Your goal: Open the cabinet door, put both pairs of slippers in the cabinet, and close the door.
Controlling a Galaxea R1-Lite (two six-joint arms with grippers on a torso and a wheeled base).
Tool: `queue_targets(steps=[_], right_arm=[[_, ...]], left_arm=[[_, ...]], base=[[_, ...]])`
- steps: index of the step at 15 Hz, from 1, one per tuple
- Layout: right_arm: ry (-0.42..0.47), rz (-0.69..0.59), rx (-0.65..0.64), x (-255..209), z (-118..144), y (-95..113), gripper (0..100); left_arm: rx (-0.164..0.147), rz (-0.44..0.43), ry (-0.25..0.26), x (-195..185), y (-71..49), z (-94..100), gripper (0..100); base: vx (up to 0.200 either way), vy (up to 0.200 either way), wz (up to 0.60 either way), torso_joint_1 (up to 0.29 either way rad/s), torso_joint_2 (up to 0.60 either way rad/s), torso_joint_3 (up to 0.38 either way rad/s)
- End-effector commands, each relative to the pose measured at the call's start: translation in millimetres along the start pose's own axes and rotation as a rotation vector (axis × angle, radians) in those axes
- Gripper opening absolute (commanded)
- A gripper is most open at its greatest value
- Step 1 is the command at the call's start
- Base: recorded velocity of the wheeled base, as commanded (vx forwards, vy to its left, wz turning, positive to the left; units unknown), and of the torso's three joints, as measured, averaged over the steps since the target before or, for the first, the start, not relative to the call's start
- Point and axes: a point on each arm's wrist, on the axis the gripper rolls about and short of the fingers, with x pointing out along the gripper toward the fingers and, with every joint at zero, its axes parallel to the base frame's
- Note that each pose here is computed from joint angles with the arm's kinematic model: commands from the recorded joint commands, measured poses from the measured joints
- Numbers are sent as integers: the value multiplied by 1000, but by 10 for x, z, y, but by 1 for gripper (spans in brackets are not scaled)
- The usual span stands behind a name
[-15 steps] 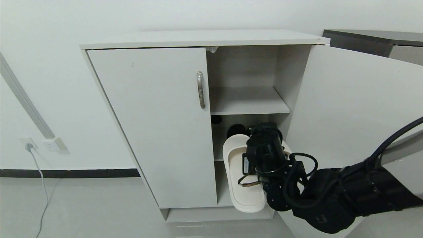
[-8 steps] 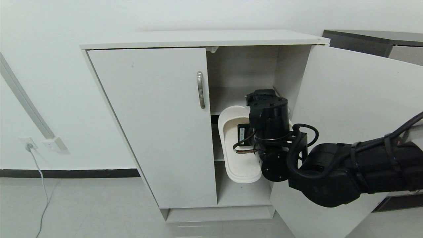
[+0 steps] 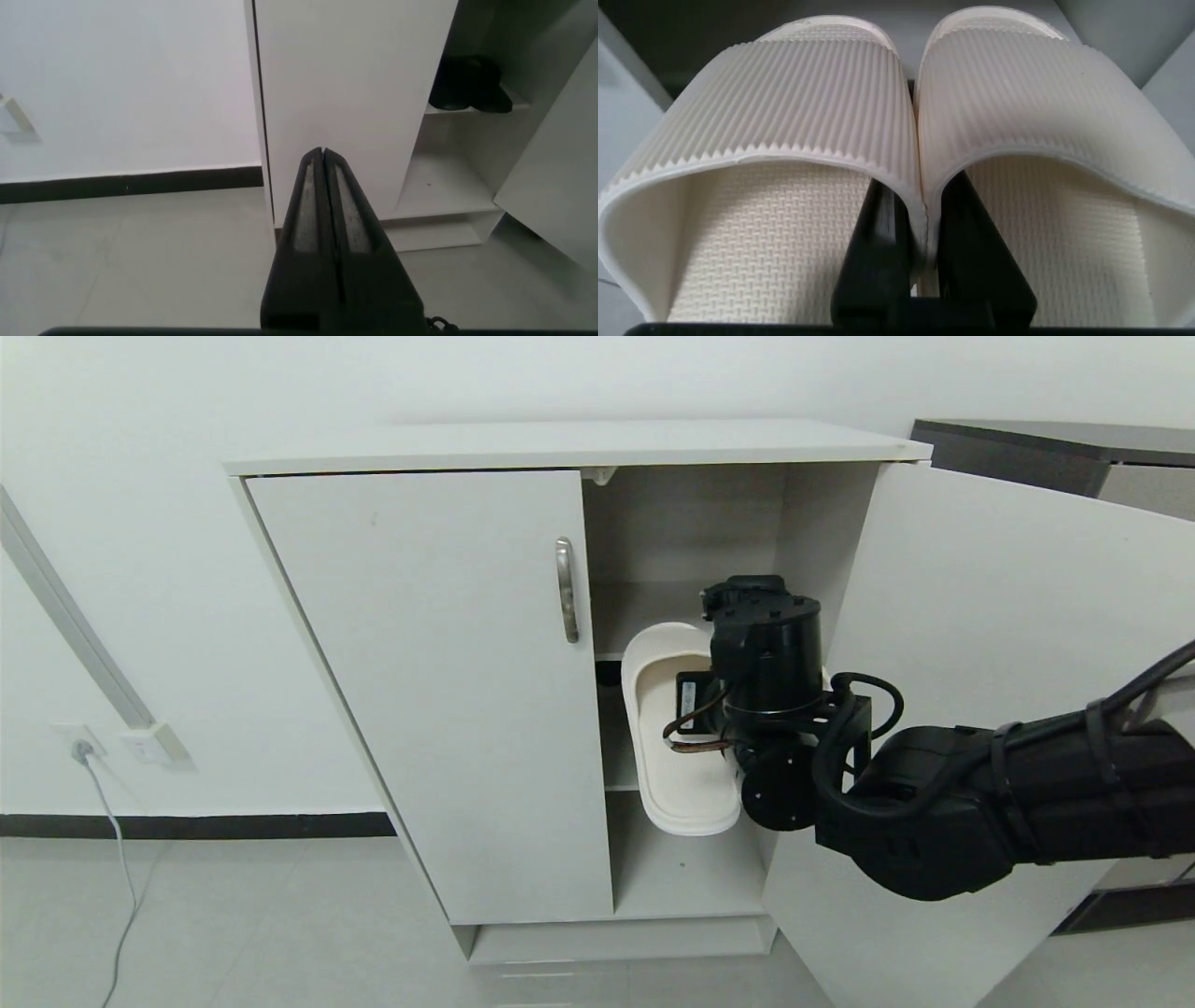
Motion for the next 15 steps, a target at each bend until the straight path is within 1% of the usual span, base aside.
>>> queue_targets(steps=[1, 3, 10, 15], right_arm=[[7, -1, -6, 7, -33, 1, 0], [7, -1, -8, 7, -33, 1, 0], [17, -5, -20, 5, -76, -10, 0], [22, 1, -39, -14, -105, 0, 0]], left_arm=[[0, 0, -1, 0, 0, 0, 0], [0, 0, -1, 0, 0, 0, 0], [1, 0, 1, 0, 0, -1, 0], [-1, 2, 1, 0, 0, -1, 0]], base=[[0, 0, 0, 0, 0, 0], [0, 0, 0, 0, 0, 0], [200, 0, 0, 6, 0, 1], [0, 0, 0, 0, 0, 0]])
